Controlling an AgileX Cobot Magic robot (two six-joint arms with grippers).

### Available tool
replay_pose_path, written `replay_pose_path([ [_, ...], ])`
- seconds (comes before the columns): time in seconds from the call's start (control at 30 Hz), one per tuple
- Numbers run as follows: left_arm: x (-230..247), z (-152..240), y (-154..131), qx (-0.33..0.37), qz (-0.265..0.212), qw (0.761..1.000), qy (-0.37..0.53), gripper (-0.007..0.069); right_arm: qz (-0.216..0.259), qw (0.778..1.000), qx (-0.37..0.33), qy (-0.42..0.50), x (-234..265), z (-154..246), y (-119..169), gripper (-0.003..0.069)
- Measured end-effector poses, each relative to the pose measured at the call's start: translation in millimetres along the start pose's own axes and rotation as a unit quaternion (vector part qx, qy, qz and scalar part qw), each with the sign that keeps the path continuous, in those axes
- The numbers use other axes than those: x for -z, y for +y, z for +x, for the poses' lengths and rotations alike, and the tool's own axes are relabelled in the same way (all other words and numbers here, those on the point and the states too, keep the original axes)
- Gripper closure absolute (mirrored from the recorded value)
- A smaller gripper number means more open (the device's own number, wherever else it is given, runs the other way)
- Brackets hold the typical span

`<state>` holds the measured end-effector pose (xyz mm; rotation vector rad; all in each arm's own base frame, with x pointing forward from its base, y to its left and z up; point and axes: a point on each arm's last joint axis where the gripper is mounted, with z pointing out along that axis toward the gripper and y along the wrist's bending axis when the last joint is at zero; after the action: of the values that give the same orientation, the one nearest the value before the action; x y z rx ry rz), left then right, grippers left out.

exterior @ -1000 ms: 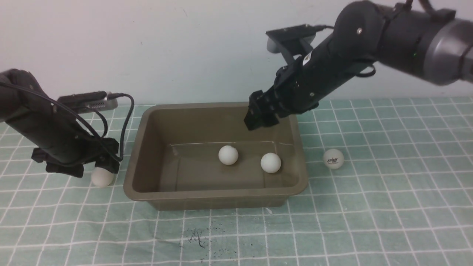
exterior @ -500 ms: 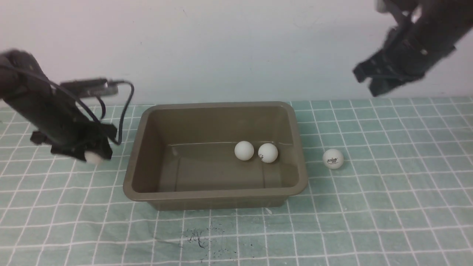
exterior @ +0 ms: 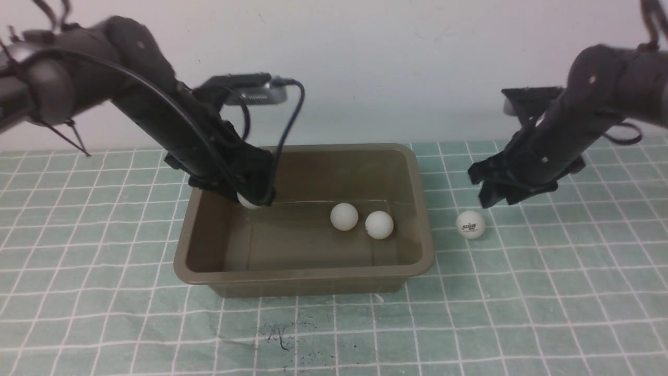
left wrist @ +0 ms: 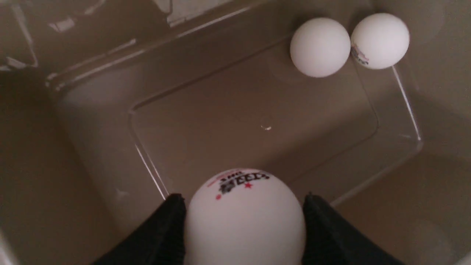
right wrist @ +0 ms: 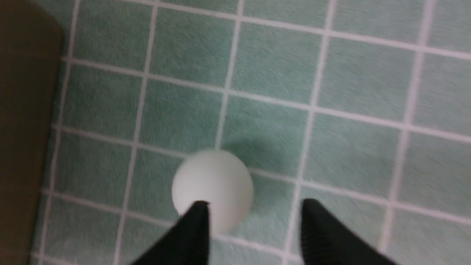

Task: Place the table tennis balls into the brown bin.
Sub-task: 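Drop the ball into the bin, then reach for and grasp a ping pong ball on the table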

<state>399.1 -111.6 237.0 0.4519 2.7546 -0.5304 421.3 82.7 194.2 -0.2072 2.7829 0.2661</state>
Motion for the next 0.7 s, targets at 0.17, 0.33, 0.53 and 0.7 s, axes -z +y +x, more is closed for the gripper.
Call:
replay_pose_path([
  [0.17,-7.7,-1.3,-2.4,0.030,-0.019,0.999,0.006,0.0020,-0.014,1.000,0.000,0.019,-28.8,4.0,4.0,0.0053],
  [0.33,12.9,-8.7,-7.3,0.014,-0.031,0.999,0.014,0.0065,-0.016,0.999,-0.006,0.028,-46.1,6.8,2.4,0.0067],
  [0.53,91.3,-8.9,-22.2,-0.016,-0.105,0.994,-0.026,0.0503,-0.021,0.999,-0.010,0.048,-29.4,1.9,6.4,0.0295],
  [0.7,177.8,23.8,-43.0,-0.003,-0.169,0.980,-0.102,0.0625,-0.044,0.999,-0.013,-0.004,50.1,-14.1,24.4,0.0293],
])
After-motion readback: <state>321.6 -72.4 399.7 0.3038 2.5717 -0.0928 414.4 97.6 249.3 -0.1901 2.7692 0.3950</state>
